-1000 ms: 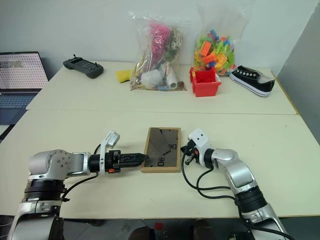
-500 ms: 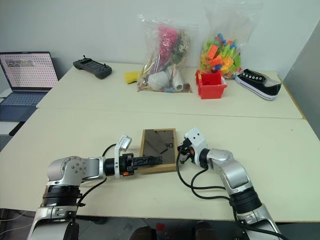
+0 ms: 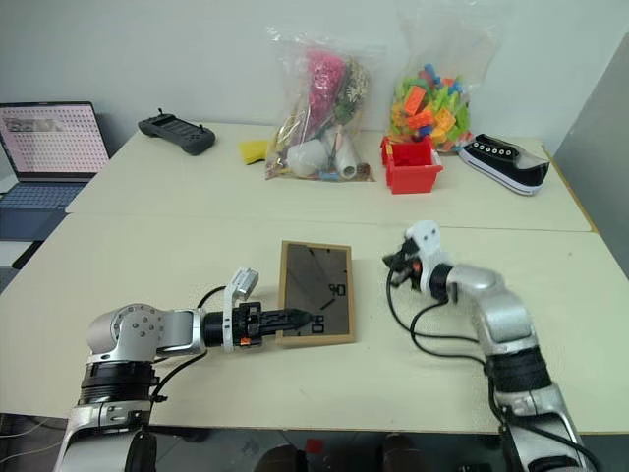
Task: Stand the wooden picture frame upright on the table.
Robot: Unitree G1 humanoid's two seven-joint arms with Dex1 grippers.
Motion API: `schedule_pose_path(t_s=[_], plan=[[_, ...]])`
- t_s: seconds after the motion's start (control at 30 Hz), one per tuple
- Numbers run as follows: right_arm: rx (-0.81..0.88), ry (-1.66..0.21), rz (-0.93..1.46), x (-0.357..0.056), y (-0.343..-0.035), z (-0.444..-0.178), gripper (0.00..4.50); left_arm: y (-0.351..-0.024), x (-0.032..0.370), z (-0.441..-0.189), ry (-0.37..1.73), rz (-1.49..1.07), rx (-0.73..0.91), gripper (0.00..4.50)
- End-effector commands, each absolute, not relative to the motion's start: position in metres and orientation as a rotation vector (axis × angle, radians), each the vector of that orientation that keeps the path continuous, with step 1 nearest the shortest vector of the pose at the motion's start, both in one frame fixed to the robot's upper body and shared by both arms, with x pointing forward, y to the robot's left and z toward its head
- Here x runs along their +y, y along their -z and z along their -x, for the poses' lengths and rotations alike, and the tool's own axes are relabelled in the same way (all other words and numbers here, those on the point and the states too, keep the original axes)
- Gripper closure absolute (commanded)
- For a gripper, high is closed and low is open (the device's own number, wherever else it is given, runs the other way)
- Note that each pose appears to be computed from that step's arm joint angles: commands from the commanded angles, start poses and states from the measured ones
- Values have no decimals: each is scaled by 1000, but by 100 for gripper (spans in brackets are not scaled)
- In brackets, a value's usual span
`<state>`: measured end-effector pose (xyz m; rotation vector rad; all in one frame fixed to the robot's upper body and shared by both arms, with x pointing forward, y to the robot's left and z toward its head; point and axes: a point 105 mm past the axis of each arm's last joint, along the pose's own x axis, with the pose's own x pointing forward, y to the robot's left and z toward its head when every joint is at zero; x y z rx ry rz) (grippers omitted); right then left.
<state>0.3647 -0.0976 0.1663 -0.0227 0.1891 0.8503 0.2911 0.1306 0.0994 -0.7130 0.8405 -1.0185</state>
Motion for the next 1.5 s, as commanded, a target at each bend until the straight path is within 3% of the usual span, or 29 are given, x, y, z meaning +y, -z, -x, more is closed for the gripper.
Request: schedule_pose_path(t_s=[0.03,0.2,0.57,0.77,1.03,1.17,1.23,1.33,1.5], plan=[[113,-1076,-146,-77,-211,-344,354,-133,123,-296,1136,560,714,322],[101,-1189,-202,-60,-230,-336,249,-158,122,-305,1178,427,600,322],[65,-1292,-67,-10,-225,-326,2,-178,123,-306,1199,382,527,322],[40,-1408,-126,1,-234,-304,2,-176,126,-304,1185,395,534,322],[118,-1456,-148,-39,-230,-283,2,-170,132,-302,1160,429,573,322],[132,-1373,-99,-60,-225,-287,2,-164,130,-298,1168,433,611,322],[109,-1207,47,-80,-216,-304,2,-163,129,-296,1172,455,632,322],[-63,-951,425,-112,-210,-326,2,-164,129,-292,1181,517,661,322],[-471,-785,1149,-132,-197,-331,2,-173,128,-285,1235,703,746,322]])
